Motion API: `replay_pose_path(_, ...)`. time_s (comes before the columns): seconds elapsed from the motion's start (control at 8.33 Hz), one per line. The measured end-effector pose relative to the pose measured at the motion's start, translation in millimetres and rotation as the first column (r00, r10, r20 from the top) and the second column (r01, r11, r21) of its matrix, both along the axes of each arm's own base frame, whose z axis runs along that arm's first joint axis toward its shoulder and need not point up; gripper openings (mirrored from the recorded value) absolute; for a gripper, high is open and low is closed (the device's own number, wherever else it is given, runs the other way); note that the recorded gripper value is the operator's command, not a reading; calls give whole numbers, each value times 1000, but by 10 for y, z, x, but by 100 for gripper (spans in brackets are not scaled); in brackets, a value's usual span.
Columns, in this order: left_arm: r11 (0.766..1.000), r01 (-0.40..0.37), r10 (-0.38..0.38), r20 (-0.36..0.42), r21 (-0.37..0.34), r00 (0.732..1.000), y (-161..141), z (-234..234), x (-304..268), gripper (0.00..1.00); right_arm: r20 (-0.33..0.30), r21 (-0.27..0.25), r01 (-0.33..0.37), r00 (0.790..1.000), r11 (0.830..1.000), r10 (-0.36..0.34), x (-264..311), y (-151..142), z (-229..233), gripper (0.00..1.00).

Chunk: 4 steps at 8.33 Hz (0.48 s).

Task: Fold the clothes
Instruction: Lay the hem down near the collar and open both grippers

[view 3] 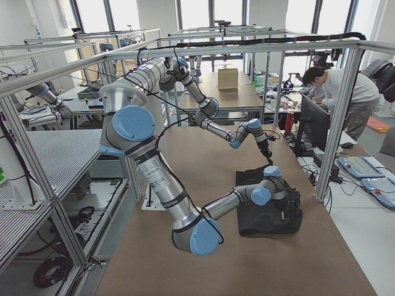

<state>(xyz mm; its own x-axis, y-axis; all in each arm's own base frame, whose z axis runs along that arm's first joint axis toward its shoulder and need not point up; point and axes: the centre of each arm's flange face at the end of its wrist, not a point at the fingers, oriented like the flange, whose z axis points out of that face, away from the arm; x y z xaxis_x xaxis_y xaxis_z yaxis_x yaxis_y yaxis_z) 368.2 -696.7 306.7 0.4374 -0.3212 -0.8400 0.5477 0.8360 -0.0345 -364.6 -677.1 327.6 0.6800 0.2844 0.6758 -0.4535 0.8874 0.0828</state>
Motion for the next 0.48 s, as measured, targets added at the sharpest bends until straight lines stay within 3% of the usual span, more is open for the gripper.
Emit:
replay_pose_path(0.24,1000,4,-4,3,1,1000,-178,57,119,17,0,-2,0,1000,1000,0,-41,-22,37,18)
replay_pose_path(0.48,1000,7,-7,5,3,1000,-249,130,156,48,3,-6,-5,1000,1000,5,-83,-70,6,58)
